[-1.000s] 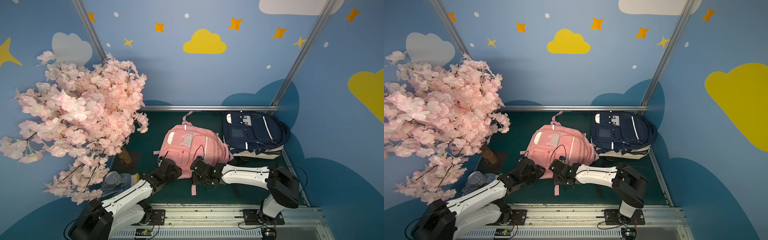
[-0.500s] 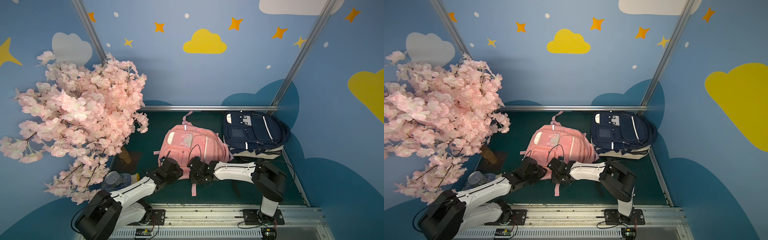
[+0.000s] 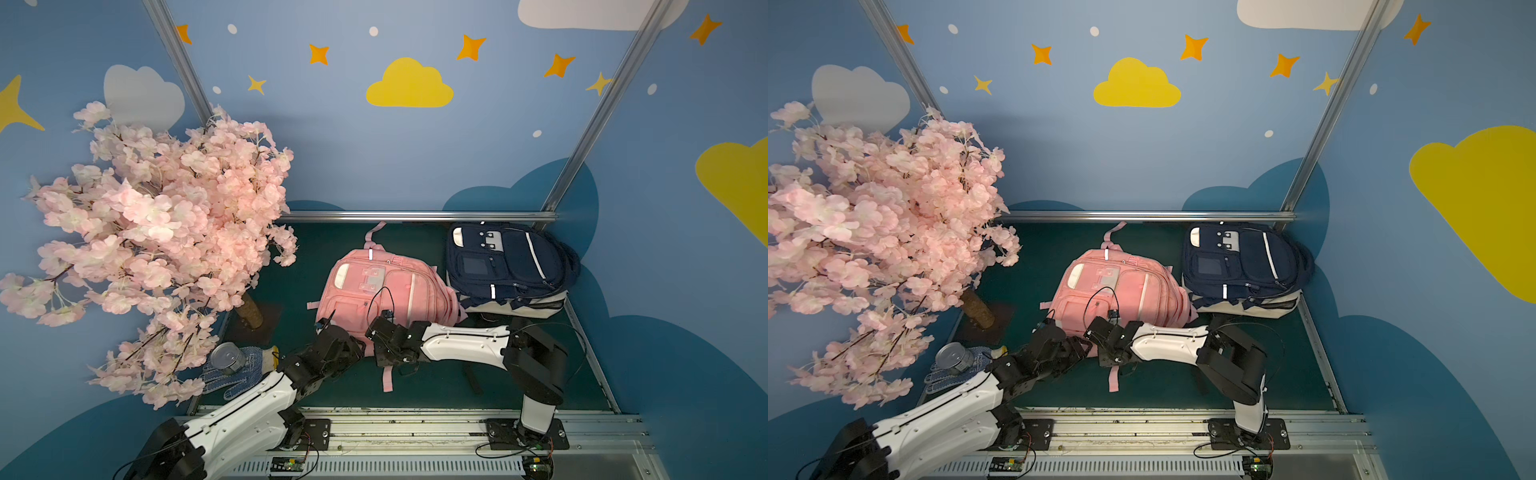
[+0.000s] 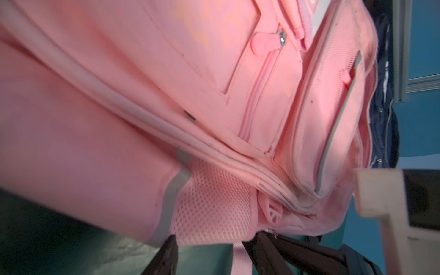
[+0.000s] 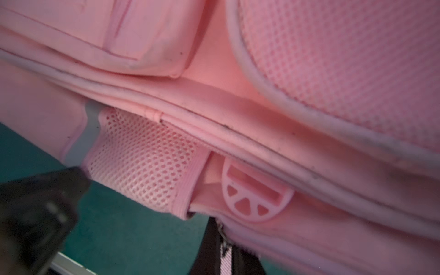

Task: Zip up the backpack
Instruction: Zip the zipper on the backpack.

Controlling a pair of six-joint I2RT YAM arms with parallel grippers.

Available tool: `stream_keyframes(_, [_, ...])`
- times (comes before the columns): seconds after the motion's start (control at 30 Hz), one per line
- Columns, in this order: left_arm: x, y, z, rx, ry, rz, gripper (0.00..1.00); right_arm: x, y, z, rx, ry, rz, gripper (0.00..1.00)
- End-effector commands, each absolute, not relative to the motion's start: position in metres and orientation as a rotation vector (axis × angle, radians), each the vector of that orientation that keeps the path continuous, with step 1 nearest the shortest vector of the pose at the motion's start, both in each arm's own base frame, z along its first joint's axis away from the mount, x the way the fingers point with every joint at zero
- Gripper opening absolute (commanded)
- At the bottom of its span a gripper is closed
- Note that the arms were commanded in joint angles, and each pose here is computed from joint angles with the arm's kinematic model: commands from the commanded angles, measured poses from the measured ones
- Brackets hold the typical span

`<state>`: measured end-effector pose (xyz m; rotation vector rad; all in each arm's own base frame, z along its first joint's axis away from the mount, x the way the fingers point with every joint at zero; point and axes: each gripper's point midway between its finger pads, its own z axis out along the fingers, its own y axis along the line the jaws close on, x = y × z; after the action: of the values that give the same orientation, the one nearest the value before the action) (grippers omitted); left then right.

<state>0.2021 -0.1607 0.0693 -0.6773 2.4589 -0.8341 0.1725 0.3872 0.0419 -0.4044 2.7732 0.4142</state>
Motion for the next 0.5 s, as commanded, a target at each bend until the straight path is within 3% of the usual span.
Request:
stream_keyframes(0.0, [0.184,-0.146,0.054,-0.757,2.517,-0.764,0.58,0.179,0.397,0.07,-0.459,2.667,0.428,0.0])
stream_keyframes(0.27, [0.189,-0.16,0.04,-0.779,2.541,-0.803,0.63,0.173,0.417,0.087,-0.572,2.582,0.526,0.0])
stream_keyframes(0.47, [0.215,-0.174,0.043,-0.711,2.499,-0.79,0.54,0.164,0.416,0.088,-0.632,2.573,0.539,0.0])
